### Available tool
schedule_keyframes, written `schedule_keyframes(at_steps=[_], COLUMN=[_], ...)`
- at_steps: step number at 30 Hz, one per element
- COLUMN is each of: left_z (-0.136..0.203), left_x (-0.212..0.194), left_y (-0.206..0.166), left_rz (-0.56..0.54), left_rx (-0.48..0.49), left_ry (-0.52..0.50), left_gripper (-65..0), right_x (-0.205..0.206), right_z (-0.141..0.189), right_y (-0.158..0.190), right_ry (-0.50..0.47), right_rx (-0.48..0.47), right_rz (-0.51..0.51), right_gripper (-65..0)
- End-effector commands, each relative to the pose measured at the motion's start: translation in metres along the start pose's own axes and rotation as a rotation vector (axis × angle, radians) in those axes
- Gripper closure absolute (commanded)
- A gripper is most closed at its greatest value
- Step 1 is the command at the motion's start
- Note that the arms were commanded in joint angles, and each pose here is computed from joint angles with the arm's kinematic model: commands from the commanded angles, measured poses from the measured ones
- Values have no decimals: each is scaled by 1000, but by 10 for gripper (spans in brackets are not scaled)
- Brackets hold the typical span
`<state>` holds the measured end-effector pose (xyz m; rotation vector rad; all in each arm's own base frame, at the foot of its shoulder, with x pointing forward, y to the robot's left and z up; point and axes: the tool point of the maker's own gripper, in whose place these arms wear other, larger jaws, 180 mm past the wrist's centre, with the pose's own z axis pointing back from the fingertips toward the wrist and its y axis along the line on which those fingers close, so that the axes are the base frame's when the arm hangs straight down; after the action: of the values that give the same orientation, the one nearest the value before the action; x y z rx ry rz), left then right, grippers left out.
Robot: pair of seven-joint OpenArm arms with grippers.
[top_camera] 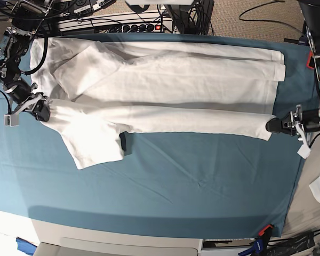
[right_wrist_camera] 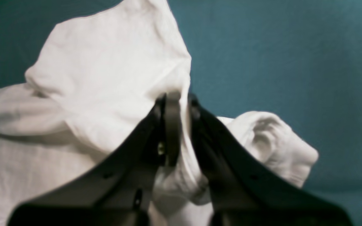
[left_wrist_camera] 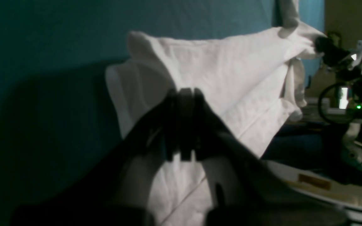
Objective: Fold the T-shirt properly
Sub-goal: 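Lay the folded side down onto the shirt and release both grippers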
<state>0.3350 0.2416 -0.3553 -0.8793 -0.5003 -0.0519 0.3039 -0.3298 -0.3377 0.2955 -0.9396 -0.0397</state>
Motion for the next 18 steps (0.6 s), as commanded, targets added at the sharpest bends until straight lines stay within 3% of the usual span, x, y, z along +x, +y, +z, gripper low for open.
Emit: schedule_keyframes(at_steps=[1, 18], left_z=[16, 28], left_x=[17, -18], left_y=[-5, -1], left_rz=[-46, -44], left_rx=[4, 27], left_ry=[-47, -32], left_gripper=[0, 0], right_x=[22, -6], right_z=[7, 22], right_y=[-2, -15], right_ry=[-56, 41], right_rx=[0, -28], right_rz=[26, 37], right_gripper=[0, 0])
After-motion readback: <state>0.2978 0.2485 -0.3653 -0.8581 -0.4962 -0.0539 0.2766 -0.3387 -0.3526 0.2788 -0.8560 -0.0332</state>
